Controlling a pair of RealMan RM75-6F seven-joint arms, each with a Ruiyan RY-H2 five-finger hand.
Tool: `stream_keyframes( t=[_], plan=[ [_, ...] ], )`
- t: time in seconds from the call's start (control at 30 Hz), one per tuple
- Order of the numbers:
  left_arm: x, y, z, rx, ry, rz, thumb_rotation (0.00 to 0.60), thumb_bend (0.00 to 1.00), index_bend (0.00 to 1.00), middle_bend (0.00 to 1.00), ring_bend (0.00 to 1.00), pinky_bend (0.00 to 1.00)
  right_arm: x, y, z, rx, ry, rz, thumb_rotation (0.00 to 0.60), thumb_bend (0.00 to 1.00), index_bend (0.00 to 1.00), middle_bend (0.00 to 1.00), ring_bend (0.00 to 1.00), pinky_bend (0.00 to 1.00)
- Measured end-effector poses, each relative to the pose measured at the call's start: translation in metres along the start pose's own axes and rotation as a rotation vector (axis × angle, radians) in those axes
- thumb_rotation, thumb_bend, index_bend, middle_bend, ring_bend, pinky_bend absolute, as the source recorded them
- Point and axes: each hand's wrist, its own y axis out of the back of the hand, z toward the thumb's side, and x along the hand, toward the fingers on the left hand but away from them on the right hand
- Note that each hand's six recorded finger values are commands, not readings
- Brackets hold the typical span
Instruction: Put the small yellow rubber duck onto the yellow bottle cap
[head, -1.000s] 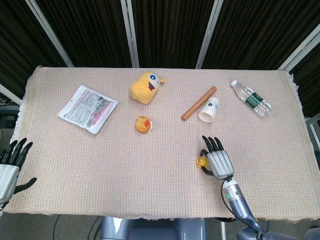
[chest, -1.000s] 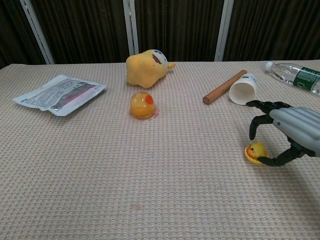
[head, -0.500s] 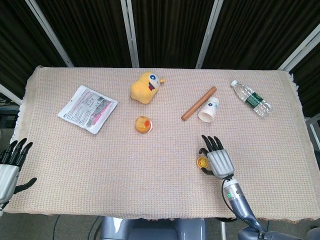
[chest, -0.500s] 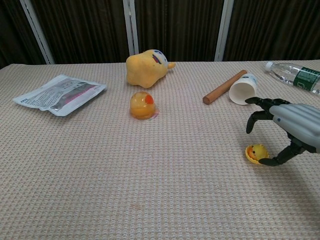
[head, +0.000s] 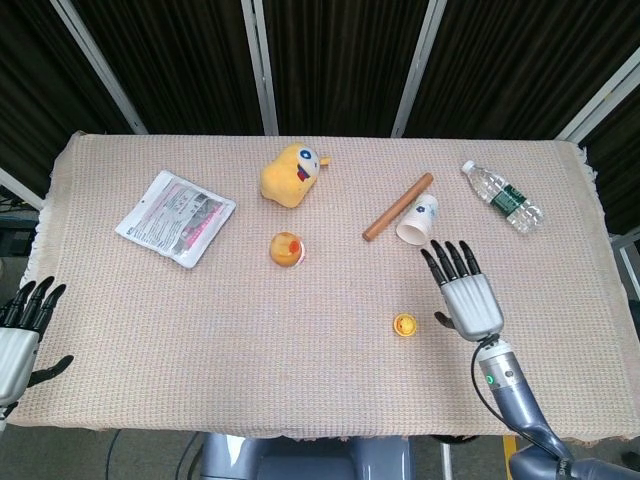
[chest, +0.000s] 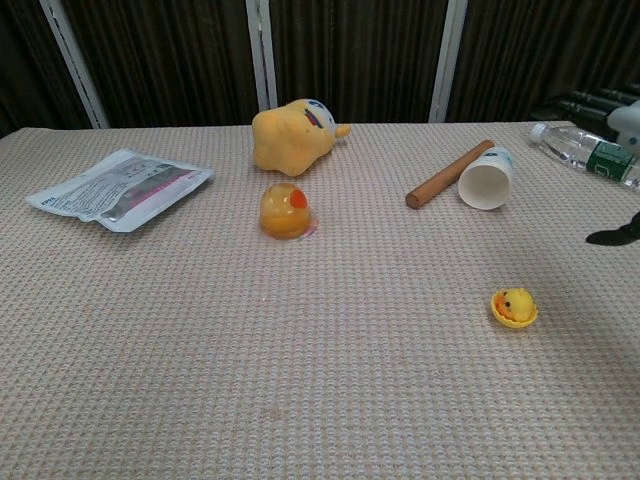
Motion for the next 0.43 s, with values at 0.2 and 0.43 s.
stream_keyframes(
  t=[0.2,0.43],
  plan=[
    [-0.002,-0.002,-0.001,0.002,0.002,-0.006,0.600,0.00,0.00,0.00,0.00,0.20,0.024,0.029,-0.039,0.048,-0.054,-0.030,0.600,0.00,0.00,0.00,0.00,0.00],
    [-0.004,-0.001,-0.002,0.004,0.010,-0.009,0.600,0.00,0.00,0.00,0.00,0.20,0.050,0.037,-0.065,-0.026,-0.119,-0.056,0.600,0.00,0.00,0.00,0.00,0.00]
  ],
)
